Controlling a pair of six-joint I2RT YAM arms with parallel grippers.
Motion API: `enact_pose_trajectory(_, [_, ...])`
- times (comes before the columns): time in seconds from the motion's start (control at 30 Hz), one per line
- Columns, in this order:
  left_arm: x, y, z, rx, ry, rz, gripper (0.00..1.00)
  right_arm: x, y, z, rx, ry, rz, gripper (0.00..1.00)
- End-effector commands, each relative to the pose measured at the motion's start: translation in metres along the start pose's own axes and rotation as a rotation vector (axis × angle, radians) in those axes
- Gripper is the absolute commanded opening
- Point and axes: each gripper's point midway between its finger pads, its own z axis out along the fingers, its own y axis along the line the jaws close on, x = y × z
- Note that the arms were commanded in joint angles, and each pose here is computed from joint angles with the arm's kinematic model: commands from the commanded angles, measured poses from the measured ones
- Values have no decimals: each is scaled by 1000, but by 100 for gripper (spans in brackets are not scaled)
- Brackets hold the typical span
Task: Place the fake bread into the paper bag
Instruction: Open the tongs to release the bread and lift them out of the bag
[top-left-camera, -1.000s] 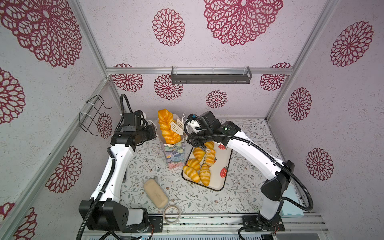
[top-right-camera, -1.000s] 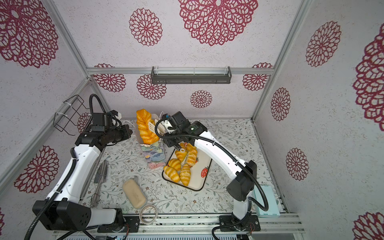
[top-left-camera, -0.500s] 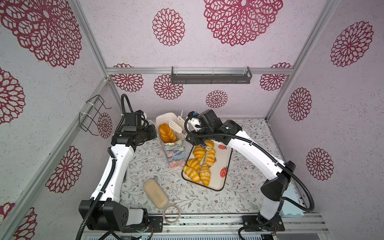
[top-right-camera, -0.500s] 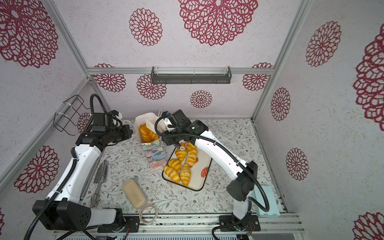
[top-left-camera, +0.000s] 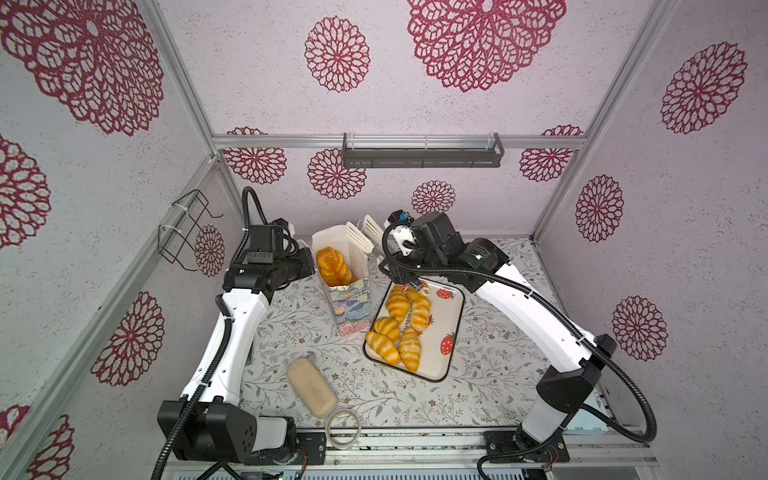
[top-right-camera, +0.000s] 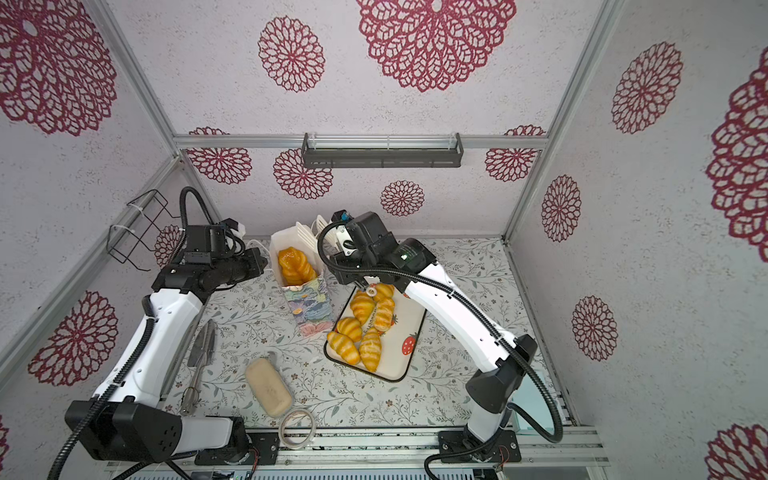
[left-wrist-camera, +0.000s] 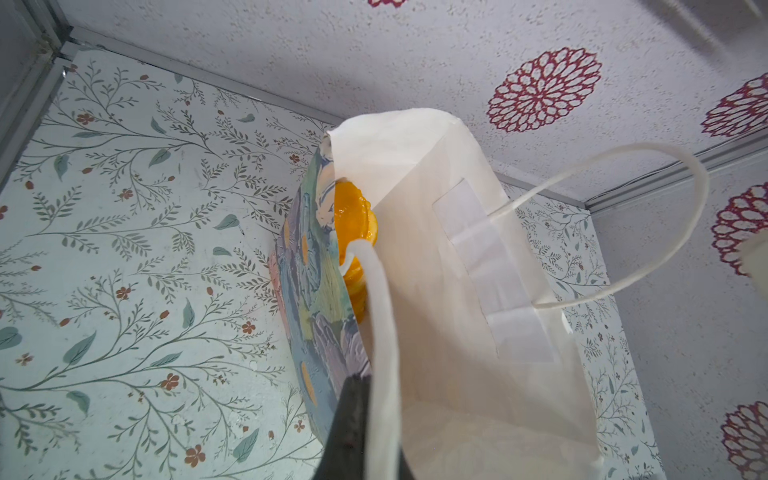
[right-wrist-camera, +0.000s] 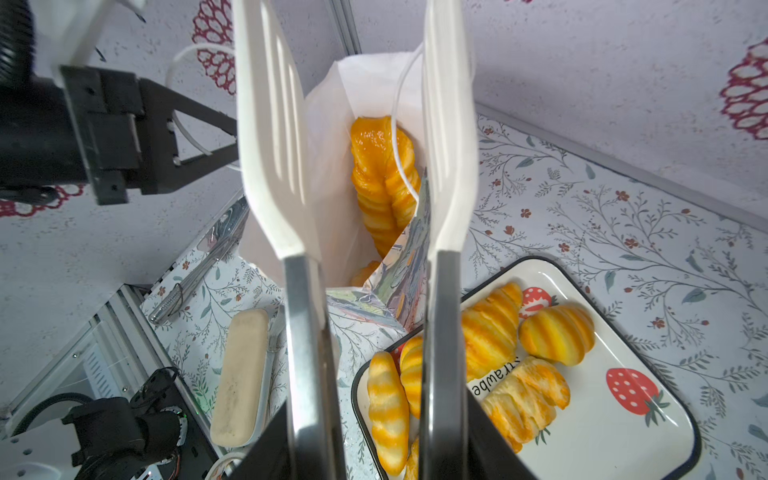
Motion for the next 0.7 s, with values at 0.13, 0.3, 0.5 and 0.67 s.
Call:
enact_pose_trajectory(0.13, [-4, -14, -8, 65, -45, 33, 0, -16, -24, -49, 82, -118, 59, 48])
enact_pose_trajectory(0.3, [-2, -14, -7, 77, -48, 35, 0, 0, -54, -51, 129, -99, 142, 48])
enact_pose_trajectory(0.5, [-1, -14, -8, 72, -50, 39, 0, 26, -87, -45, 168, -61, 248, 48])
enact_pose_trajectory(0.67, [-2, -10, -12, 51, -63, 43, 0, 52, -107, -34, 188, -10, 319, 49])
